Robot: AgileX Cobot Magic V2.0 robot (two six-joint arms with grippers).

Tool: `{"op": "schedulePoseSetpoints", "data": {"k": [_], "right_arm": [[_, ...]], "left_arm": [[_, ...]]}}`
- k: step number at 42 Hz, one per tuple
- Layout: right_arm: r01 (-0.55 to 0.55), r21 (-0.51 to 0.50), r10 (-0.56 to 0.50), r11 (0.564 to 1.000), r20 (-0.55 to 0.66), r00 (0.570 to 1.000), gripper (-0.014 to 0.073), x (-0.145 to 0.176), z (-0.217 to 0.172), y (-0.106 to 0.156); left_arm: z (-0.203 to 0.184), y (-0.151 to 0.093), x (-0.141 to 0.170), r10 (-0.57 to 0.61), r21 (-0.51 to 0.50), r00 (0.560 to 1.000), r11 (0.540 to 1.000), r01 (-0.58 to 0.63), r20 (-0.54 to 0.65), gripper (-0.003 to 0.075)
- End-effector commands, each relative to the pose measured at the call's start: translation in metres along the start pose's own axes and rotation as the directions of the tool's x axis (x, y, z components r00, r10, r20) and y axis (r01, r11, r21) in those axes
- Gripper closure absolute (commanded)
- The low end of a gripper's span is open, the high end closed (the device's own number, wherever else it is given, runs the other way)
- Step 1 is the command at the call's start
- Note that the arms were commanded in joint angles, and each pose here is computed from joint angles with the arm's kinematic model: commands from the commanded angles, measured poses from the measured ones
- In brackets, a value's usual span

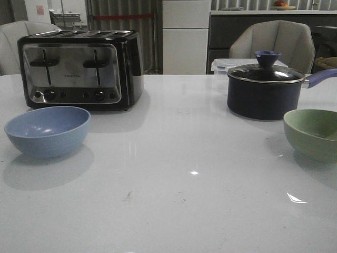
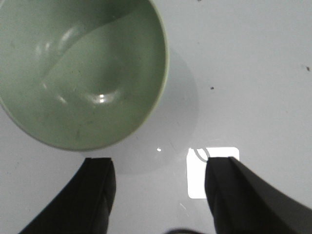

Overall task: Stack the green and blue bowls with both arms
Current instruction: 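Lower the right gripper onto the rim of the pale green bowl and grasp it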

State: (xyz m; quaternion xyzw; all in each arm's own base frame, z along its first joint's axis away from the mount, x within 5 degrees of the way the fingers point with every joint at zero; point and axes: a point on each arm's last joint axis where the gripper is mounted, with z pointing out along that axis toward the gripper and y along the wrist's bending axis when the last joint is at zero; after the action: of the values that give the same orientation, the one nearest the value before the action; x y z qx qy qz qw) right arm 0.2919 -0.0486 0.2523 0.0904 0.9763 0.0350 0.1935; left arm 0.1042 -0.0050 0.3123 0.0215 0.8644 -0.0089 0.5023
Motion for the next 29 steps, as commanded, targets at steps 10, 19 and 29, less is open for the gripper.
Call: {"op": "schedulePoseSetpoints", "data": {"k": [10, 19, 29], "right_arm": [[-0.001, -0.008, 0.001, 1.0, 0.043, 0.999, 0.0085, -0.055, 0.034, -0.005], [-0.005, -0.01, 0.005, 1.0, 0.009, 1.0, 0.0085, -0.069, 0.058, -0.008], [-0.004, -0.011, 0.004, 1.0, -0.008, 1.0, 0.0211, -0.075, 0.07, -0.009]], "left_arm": [[-0.003, -0.001, -0.015, -0.002, 0.008, 0.995, 1.0, 0.002, 0.095, 0.0138], [-0.003, -0.001, -0.015, -0.002, 0.008, 0.995, 1.0, 0.002, 0.095, 0.0138], [-0.003, -0.001, -0.015, -0.005, 0.01, 0.995, 1.0, 0.004, 0.095, 0.0138]]}}
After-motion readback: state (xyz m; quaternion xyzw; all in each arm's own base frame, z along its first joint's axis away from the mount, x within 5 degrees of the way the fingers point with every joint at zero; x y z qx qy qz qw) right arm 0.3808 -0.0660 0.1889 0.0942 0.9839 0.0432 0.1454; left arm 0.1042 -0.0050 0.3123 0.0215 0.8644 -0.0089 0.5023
